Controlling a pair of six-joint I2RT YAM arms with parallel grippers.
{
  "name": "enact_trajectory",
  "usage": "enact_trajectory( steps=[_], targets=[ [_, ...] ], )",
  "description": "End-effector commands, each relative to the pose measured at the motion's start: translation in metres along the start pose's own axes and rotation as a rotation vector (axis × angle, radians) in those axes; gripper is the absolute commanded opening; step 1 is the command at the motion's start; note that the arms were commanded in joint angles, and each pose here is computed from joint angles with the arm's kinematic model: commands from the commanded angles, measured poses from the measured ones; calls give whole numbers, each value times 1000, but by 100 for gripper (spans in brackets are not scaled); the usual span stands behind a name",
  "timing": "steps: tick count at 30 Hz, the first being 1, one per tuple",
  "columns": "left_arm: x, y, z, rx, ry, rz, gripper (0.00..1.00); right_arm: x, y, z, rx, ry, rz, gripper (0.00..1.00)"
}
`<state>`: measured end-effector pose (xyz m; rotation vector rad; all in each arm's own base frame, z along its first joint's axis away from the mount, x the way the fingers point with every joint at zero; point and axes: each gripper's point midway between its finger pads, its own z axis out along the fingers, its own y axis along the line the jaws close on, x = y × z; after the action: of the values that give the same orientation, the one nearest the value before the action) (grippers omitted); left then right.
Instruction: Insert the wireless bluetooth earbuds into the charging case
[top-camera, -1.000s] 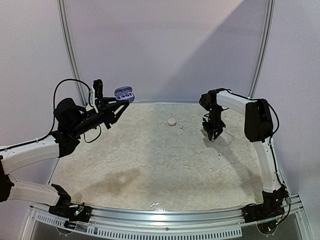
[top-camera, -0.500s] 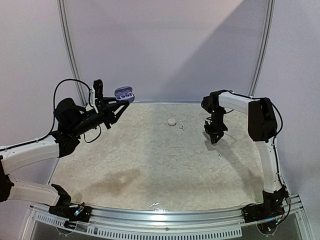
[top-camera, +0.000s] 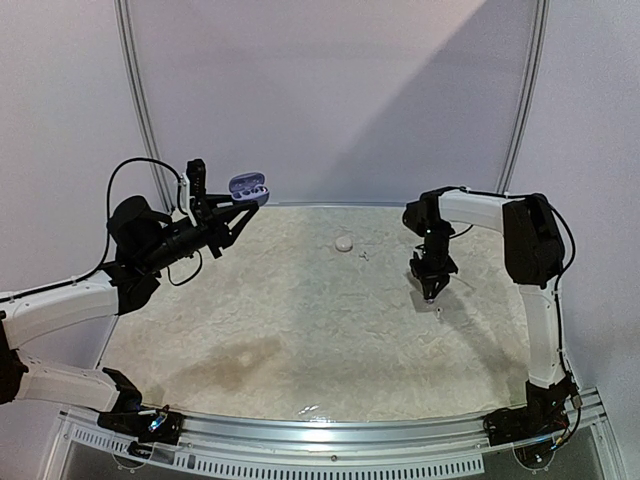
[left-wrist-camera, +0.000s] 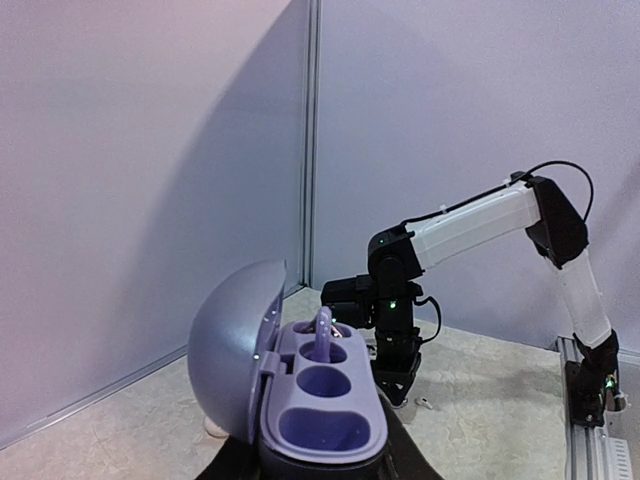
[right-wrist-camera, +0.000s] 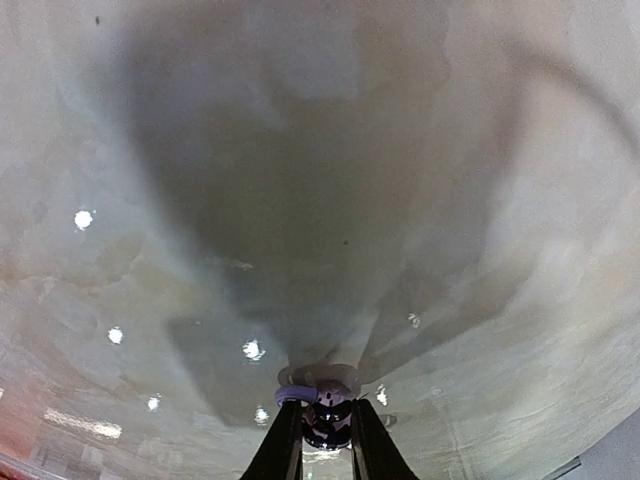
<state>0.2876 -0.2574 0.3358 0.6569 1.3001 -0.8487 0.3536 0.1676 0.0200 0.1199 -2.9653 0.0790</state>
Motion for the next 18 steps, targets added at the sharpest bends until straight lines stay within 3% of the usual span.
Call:
enact_trajectory(
  steps=[1, 18],
  targets=[
    [-5, 3, -2, -8, -20, 23, 0, 0, 25, -6, -91, -30, 30, 18],
    [-8, 2, -7, -14, -37, 33, 0, 20, 48, -14, -78, -56, 38, 22]
  ],
)
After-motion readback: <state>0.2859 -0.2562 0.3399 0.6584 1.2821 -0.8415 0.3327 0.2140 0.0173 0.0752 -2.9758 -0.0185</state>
